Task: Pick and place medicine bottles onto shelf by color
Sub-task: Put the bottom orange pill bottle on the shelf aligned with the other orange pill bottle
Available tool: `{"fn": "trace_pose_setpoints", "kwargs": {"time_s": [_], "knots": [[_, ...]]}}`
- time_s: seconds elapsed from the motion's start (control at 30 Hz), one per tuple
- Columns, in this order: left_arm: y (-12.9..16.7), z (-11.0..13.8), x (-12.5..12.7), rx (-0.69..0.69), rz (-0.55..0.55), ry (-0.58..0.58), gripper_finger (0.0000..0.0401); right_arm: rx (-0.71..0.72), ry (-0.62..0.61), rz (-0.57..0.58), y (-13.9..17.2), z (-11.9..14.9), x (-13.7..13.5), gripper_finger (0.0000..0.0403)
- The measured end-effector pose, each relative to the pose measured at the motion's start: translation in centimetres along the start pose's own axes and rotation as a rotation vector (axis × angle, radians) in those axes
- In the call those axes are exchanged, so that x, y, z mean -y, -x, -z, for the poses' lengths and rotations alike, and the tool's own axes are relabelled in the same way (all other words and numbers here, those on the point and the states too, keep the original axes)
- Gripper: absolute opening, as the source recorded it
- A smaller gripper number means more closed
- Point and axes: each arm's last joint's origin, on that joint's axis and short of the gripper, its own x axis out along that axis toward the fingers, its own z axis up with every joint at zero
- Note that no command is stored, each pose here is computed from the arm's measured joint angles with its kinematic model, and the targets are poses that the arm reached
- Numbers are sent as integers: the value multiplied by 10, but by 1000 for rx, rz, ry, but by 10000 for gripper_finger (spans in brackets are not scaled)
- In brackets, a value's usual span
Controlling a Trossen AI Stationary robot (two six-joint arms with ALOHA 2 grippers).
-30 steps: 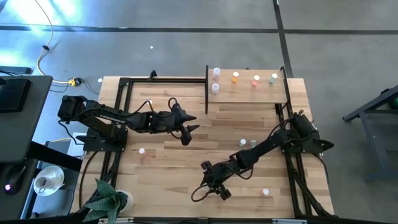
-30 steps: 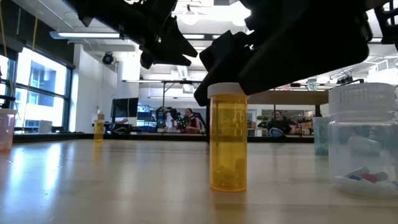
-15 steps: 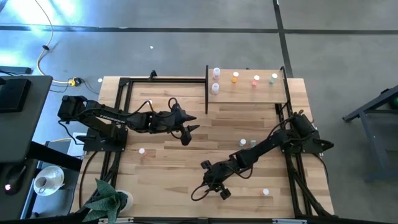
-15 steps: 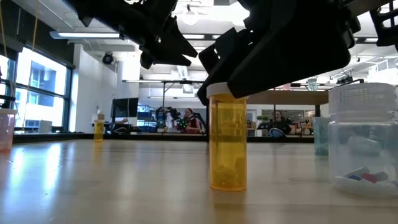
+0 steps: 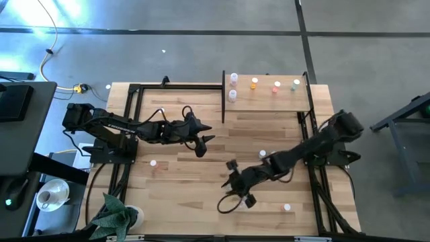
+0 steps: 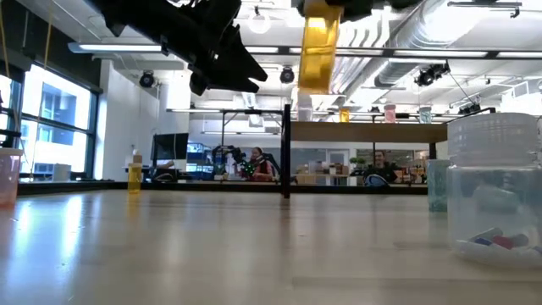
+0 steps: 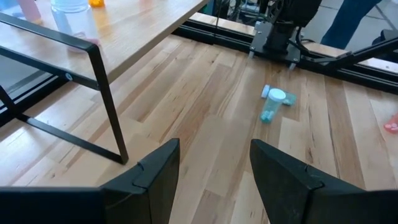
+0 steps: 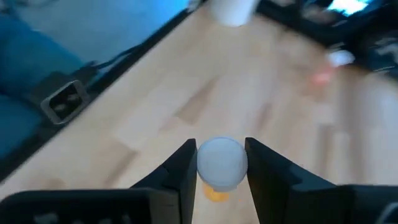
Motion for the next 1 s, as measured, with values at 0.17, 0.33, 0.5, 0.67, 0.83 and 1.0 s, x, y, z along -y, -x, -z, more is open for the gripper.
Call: {"fn": "trace_pose_setpoints", "kwargs": {"time_s": [0.17,0.33,0.5,0.67,0.83,1.0], "knots": [[0,0,0,0,0,0,184,-1,38,205,46,-15,14,104],[0,0,0,1,0,1,184,17,44,463,98,-26,35,104],[0,0,0,1,0,1,184,67,-24,684,151,-29,61,103],[0,0,0,1,0,1,184,123,-140,888,201,-25,83,103],[0,0,0,1,0,1,184,173,-278,1001,232,-8,98,103],[0,0,0,1,0,1,184,158,-413,1088,235,23,109,103]]}}
